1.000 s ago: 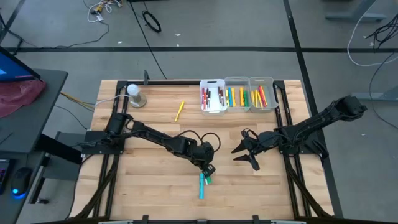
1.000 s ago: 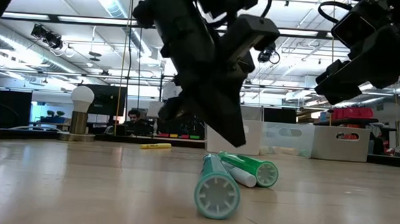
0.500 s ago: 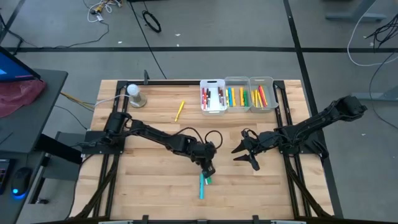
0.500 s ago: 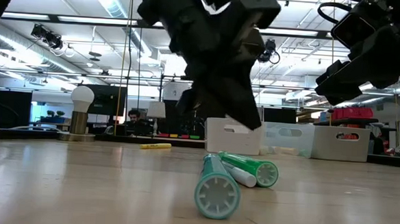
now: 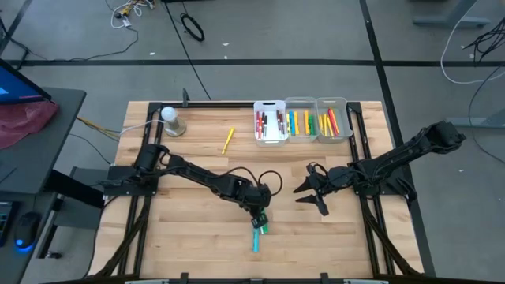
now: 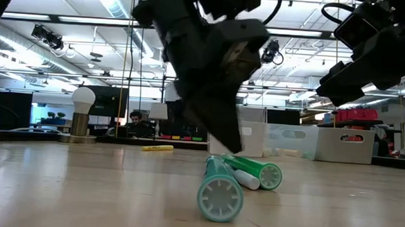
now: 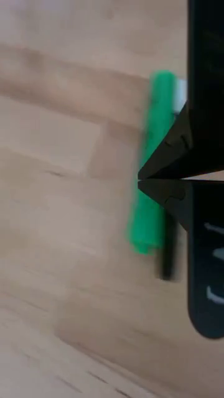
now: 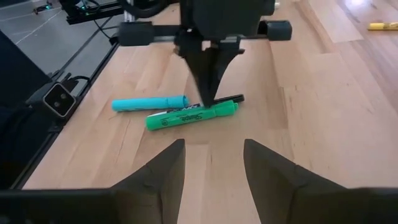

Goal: Pick & Place Markers
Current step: Put the green highlighter pen into the transparent bin

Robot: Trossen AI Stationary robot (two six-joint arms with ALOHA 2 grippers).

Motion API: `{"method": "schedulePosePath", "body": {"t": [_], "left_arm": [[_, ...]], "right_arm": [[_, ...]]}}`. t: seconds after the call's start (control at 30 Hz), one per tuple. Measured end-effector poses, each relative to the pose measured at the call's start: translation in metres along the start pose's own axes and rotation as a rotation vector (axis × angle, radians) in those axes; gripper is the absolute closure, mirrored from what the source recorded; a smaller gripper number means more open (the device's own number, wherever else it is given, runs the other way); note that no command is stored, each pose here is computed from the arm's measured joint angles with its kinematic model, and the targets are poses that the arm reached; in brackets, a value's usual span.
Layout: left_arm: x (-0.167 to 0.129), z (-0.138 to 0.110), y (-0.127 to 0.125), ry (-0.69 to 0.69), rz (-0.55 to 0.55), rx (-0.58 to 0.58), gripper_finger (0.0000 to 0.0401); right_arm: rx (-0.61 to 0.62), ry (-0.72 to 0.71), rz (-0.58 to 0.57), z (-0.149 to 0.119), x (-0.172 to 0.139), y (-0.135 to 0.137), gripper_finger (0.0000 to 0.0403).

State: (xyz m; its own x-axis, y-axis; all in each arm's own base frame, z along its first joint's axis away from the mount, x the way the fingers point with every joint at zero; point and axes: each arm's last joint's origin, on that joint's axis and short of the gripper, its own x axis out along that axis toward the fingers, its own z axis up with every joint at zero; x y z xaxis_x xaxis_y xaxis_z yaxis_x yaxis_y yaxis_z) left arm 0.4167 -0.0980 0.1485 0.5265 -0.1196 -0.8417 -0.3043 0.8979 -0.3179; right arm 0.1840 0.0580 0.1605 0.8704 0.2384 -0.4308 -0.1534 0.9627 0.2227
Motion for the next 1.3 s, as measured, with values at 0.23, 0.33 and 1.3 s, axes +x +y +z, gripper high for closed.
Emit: {"method": "schedulePosePath", "body": {"t": [0.23,0.33,1.3], "left_arm": [[0.011,0.009,0.007,-0.098,0.035,-0.013,0.0398],[0.009,0.022,0.008,-0.211,0.02,-0.006,0.0398],[-0.016,-0.024,0.017,-0.127,0.199,0.188,0.0289]], "right_arm": [[0.003,0.0,-0.004,0.0,0.0,0.0,0.0238],[0.003,0.001,-0.005,0.0,0.0,0.0,0.0238],[0.039,-0.042,-0.176,-0.03,-0.004,-0.014,0.0224]]}}
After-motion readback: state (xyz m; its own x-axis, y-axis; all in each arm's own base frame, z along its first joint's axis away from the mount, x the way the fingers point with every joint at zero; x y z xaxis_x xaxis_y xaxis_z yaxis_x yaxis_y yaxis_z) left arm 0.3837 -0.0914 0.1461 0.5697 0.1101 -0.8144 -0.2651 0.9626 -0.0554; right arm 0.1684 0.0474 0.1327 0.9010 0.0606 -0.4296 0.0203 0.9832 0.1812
